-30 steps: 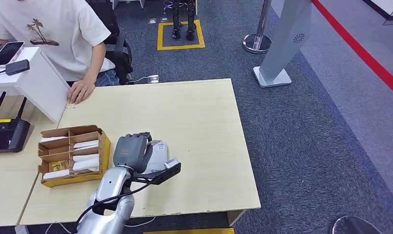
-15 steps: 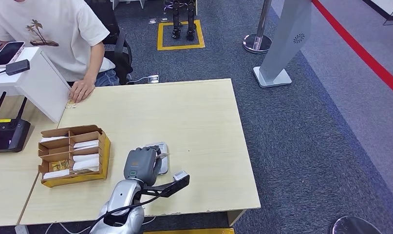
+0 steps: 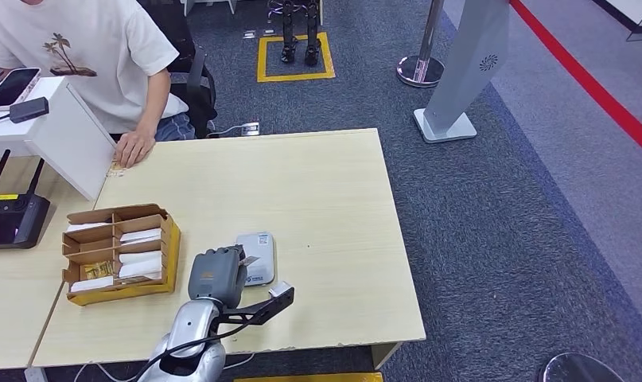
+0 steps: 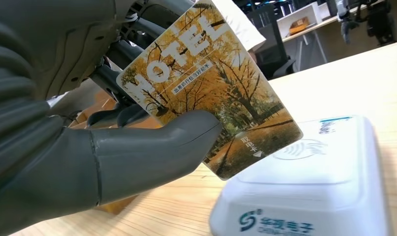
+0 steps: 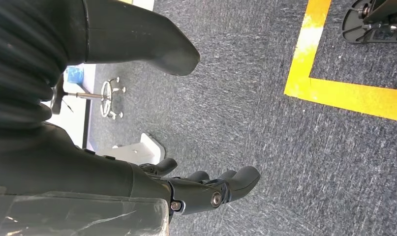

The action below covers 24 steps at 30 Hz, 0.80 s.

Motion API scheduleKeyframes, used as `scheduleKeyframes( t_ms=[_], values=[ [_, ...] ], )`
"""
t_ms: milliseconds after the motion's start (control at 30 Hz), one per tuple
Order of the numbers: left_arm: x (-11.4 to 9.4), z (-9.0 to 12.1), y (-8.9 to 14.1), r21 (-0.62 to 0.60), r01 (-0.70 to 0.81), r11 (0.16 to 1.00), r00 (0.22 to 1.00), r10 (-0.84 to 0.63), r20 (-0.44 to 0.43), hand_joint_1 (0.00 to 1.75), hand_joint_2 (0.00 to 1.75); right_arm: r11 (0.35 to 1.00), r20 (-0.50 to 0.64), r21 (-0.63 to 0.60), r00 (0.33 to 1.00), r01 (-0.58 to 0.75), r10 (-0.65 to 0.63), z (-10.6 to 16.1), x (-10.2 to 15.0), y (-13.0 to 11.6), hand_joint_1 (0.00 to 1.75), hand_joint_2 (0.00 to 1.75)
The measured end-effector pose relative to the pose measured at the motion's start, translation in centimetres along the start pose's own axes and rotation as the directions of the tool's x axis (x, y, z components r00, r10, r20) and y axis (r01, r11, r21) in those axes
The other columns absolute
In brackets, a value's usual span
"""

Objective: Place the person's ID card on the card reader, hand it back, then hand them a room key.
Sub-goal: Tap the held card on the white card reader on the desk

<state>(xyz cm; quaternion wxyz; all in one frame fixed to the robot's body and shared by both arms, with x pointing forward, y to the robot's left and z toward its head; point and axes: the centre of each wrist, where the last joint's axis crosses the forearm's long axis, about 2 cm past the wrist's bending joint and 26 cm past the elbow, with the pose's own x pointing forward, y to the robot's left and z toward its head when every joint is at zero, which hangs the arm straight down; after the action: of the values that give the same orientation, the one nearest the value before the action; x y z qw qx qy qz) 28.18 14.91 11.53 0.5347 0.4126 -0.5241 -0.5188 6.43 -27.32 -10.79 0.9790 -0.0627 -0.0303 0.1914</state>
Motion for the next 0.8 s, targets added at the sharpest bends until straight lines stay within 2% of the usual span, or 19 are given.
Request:
scheduleKeyframes(
  t_ms=[167,400,800],
  values=[
    [-1.1,0.0,-0.1,0.002,0.036,0.999,0.998,-0.036,-0.043,1.75,1.75,1.000,0.000,-0.004,1.000,0.001,-0.001,0.0,0.0,0.0,0.00,1.75],
    [-1.9,0.1,-0.2,0.004,0.062,0.998,0.996,-0.061,-0.058,1.75,1.75,1.000,0.000,-0.005,1.000,0.001,-0.001,0.0,0.0,0.0,0.00,1.75],
    [-0.8,0.6,-0.9,0.012,0.102,0.995,0.995,-0.102,-0.009,1.75,1.75,1.000,0.001,-0.004,1.000,0.001,-0.001,0.0,0.0,0.0,0.00,1.75]
  ],
)
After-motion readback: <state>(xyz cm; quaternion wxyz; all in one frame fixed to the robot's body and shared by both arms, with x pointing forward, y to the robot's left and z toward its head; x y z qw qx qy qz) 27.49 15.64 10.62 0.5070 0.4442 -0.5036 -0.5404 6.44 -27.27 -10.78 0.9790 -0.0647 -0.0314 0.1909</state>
